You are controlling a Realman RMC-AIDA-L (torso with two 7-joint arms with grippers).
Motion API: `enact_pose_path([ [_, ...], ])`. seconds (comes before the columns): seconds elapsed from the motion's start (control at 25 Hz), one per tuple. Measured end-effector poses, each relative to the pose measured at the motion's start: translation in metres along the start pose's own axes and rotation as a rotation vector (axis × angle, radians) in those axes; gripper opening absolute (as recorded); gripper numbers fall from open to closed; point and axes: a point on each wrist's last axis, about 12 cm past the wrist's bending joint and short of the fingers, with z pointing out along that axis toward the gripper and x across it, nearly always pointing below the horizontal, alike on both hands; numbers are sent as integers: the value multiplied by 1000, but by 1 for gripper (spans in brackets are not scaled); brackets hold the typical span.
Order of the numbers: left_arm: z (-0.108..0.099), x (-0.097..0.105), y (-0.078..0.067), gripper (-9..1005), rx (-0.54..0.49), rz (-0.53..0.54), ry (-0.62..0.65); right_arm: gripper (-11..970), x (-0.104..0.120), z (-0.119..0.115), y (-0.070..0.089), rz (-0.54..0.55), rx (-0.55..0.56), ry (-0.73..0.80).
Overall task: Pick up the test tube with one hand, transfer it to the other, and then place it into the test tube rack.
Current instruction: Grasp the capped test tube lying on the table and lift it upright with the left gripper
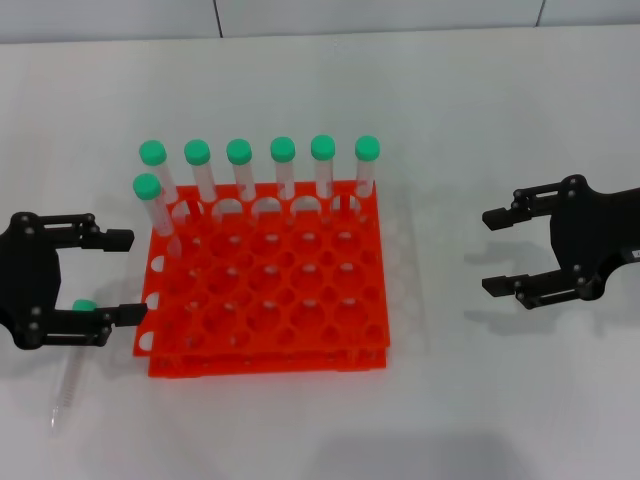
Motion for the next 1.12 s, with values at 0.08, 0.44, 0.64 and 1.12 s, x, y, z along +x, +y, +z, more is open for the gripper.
enact_pose_path([
  [0.08, 0, 0, 0, 754, 0, -1, 0, 703, 0, 0, 0, 0, 1, 1],
  [0.44, 0, 0, -1, 747, 1, -1, -1, 702, 0, 0, 0, -1, 1, 1],
  [0.64, 0, 0, -1, 742, 1, 0, -1, 702, 0, 0, 0, -1, 1, 1],
  [1.12, -3, -7, 2, 732, 1, -79, 17, 702, 1, 0, 0, 1, 1, 1],
])
